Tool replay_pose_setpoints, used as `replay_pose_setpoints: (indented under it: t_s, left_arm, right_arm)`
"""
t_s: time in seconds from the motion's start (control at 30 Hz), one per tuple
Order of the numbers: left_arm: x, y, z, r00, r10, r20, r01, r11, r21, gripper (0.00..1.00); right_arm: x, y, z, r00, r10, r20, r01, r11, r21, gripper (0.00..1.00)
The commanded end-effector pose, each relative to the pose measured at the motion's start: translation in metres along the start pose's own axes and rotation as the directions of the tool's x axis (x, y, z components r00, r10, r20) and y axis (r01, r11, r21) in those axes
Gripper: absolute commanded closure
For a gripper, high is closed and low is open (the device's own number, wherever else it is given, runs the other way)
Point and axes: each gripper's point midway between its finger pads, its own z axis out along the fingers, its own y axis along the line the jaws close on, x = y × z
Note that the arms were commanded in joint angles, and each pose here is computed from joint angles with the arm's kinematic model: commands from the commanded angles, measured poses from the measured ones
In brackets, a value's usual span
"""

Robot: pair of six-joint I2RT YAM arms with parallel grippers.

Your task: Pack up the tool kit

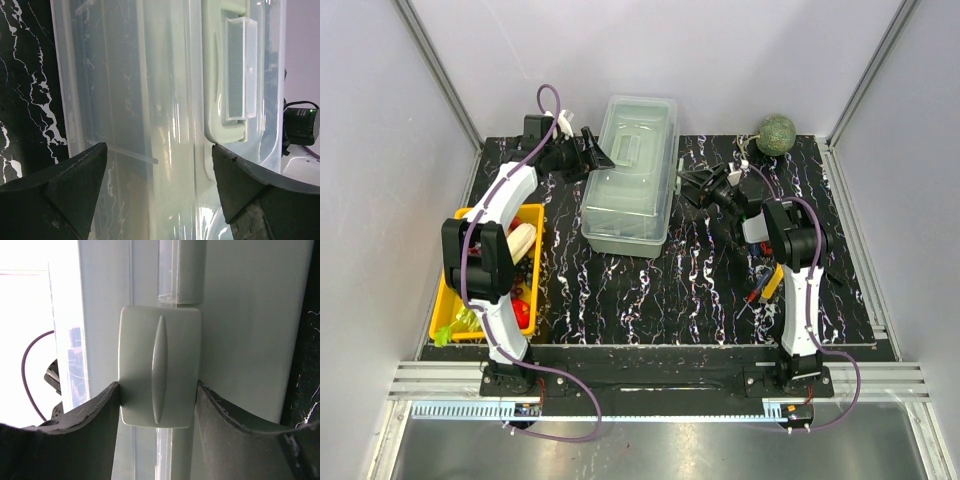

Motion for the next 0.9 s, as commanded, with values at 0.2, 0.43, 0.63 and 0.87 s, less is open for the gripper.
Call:
replay_pose_setpoints:
  t_s: [0.2, 0.43, 0.63, 0.87]
  left_arm:
    - [0.019, 0.027, 0.006, 0.998, -0.038, -0.047, 0.031, 0.99, -0.139, 0.13]
    - [0.012, 0.028, 0.001, 0.999, -0.017, -0.03, 0.012, 0.985, -0.17, 0.12]
    - [-0.02, 0.007, -0.027, 0.995, 0.075, 0.062, -0.062, 0.979, -0.195, 0.09]
    - [-0.064, -0.038, -0.074, 0.953, 0.215, 0.214, -0.178, 0.967, -0.18, 0.05]
  right_arm:
    - [0.005, 0.006, -0.018, 0.999, 0.016, 0.032, -0.014, 0.998, -0.068, 0.07]
    - [-0.003, -0.011, -0.03, 0.995, -0.017, 0.096, 0.011, 0.998, 0.067, 0.01]
    - [-0.012, -0.005, -0.043, 0.978, -0.182, 0.104, 0.145, 0.946, 0.29, 0.01]
    - [-0.014, 0.008, -0.069, 0.942, -0.331, 0.06, 0.265, 0.839, 0.476, 0.02]
